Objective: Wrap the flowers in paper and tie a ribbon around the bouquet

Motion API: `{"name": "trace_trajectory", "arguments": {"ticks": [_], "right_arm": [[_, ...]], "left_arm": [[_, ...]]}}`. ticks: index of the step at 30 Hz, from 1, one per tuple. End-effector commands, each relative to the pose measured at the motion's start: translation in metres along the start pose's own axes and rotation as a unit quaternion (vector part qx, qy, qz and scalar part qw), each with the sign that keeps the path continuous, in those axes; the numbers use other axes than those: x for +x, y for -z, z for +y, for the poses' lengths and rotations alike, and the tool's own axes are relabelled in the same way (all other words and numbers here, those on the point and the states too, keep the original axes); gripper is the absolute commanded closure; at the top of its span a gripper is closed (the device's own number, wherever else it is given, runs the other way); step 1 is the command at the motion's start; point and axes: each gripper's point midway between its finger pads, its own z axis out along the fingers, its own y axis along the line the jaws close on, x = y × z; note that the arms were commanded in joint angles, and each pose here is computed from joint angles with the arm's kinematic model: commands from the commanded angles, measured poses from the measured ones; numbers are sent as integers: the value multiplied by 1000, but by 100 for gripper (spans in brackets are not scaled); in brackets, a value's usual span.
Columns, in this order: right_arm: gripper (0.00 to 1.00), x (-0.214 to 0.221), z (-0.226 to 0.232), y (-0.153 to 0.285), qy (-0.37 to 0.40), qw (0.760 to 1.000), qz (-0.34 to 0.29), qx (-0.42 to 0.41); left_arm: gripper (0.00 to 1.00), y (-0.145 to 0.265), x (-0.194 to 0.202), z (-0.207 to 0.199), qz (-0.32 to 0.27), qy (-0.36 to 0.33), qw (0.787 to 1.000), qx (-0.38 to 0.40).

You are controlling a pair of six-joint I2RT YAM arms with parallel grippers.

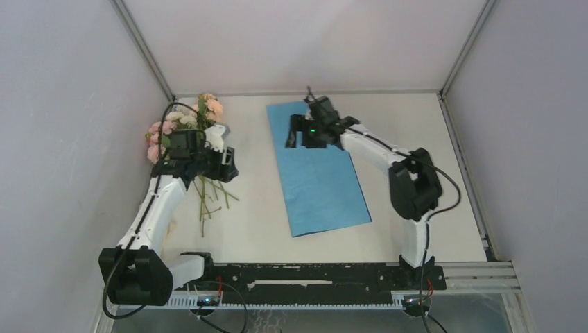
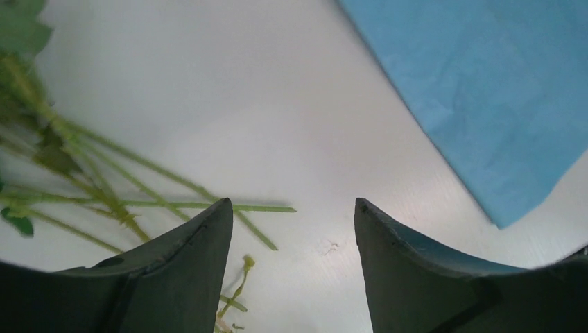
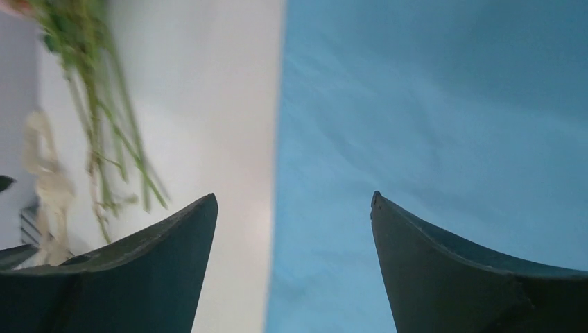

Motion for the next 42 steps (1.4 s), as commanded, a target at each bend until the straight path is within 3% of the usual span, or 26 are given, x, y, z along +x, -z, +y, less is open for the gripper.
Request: {"name": "trace_trajectory", "arguments": {"ticks": [1, 3, 6, 11, 16, 19, 23, 31, 37, 42], "right_arm": [[9, 6, -82, 79, -30, 999, 11, 43], [9, 31, -129, 94, -82, 994, 35, 69], [9, 65, -165, 108, -114, 986, 52, 109], [9, 100, -180, 112, -136, 981, 64, 126], [11, 112, -176, 107, -145, 980, 72, 113], [10, 116, -175, 108, -135, 981, 71, 123], [10, 121, -178, 110, -131, 981, 65, 129], [11, 127, -180, 109, -131, 981, 69, 126], [11, 122, -180, 117, -128, 982, 59, 126], [11, 117, -179, 125, -122, 983, 49, 125]], "left_arm": [[29, 7, -15, -62, 6, -127, 989, 71], [28, 5, -8, -102, 13, -187, 975, 119], [25, 1, 24, -164, 65, -294, 931, 204], [17, -17, 66, -247, 102, -433, 858, 257], [9, -48, 93, -300, 80, -491, 825, 266], [12, -72, 104, -301, 83, -506, 828, 228], [26, -97, 102, -284, 91, -509, 842, 153], [46, -99, 105, -274, 85, -516, 841, 138], [38, -99, 120, -264, 108, -530, 830, 140], [37, -102, 125, -257, 116, -538, 825, 131]]}}
